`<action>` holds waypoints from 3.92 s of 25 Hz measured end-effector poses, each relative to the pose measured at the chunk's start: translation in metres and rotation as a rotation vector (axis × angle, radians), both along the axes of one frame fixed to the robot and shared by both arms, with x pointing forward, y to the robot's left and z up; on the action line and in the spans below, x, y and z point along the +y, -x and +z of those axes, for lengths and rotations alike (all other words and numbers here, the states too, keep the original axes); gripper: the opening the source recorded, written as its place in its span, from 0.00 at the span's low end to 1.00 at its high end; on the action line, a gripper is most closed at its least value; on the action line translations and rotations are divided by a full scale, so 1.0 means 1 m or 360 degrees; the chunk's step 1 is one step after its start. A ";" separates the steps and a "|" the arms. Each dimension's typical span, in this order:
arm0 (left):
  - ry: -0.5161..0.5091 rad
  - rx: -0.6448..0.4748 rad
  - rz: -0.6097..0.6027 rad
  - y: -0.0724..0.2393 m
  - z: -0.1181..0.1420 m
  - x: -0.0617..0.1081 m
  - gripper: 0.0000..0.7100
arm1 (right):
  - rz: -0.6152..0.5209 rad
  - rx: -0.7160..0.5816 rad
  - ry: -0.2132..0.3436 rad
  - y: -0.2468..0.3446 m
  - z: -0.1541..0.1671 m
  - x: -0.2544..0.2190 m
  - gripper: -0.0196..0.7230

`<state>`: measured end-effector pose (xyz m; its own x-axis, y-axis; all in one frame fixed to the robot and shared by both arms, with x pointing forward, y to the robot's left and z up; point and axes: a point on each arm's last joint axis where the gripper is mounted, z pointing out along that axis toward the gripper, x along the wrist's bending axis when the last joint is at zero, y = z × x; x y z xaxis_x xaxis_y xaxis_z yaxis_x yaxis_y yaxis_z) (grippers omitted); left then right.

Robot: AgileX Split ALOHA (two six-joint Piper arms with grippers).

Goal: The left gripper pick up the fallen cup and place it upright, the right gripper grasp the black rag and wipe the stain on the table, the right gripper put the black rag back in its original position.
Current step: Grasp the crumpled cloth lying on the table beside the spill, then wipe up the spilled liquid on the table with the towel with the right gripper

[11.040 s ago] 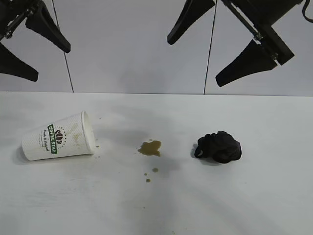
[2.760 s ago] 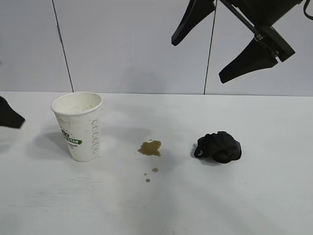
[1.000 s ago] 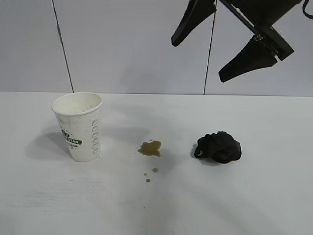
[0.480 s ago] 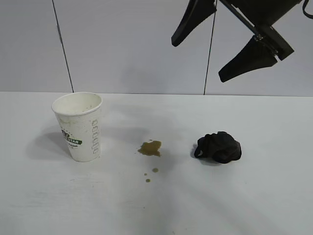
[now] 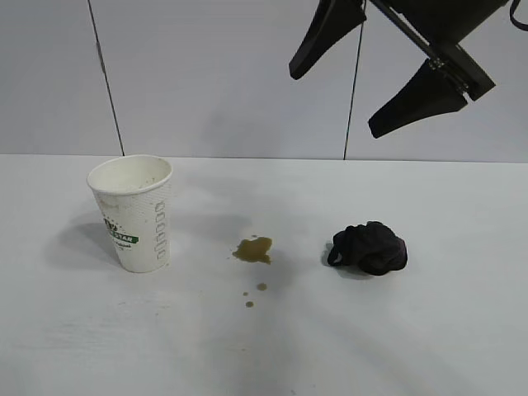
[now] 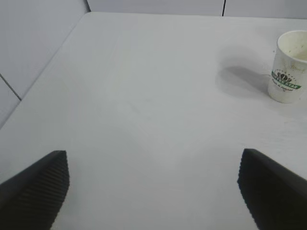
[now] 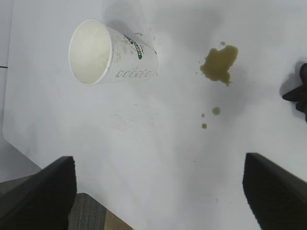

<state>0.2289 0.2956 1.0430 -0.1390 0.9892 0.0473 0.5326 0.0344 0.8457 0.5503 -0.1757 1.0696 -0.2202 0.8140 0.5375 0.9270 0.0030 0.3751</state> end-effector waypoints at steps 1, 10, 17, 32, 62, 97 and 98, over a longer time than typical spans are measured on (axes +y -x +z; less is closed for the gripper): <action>0.0011 0.0000 0.0009 -0.001 -0.001 0.000 0.97 | 0.0001 -0.0001 0.0000 0.000 0.000 0.000 0.90; 0.0030 -0.0023 -0.0183 -0.002 -0.001 0.002 0.97 | 0.0026 -0.0020 0.0022 0.000 0.000 -0.001 0.90; 0.0029 -0.0031 -0.0226 -0.002 0.000 0.002 0.97 | 0.0145 -0.0152 0.0276 -0.006 -0.011 -0.009 0.90; 0.0030 -0.0032 -0.0225 -0.002 0.000 0.002 0.97 | 0.0028 0.0118 0.0729 -0.058 -0.129 -0.019 0.90; 0.0030 -0.0032 -0.0225 -0.002 0.000 0.002 0.97 | 0.0251 -0.0232 0.0518 -0.033 -0.111 0.105 0.23; 0.0030 -0.0032 -0.0225 -0.002 0.000 0.002 0.97 | 0.0232 0.0214 0.0930 -0.083 -0.162 0.048 0.23; 0.0030 -0.0032 -0.0225 -0.002 0.000 0.002 0.97 | 0.0249 0.0236 0.0928 -0.082 -0.160 0.048 0.23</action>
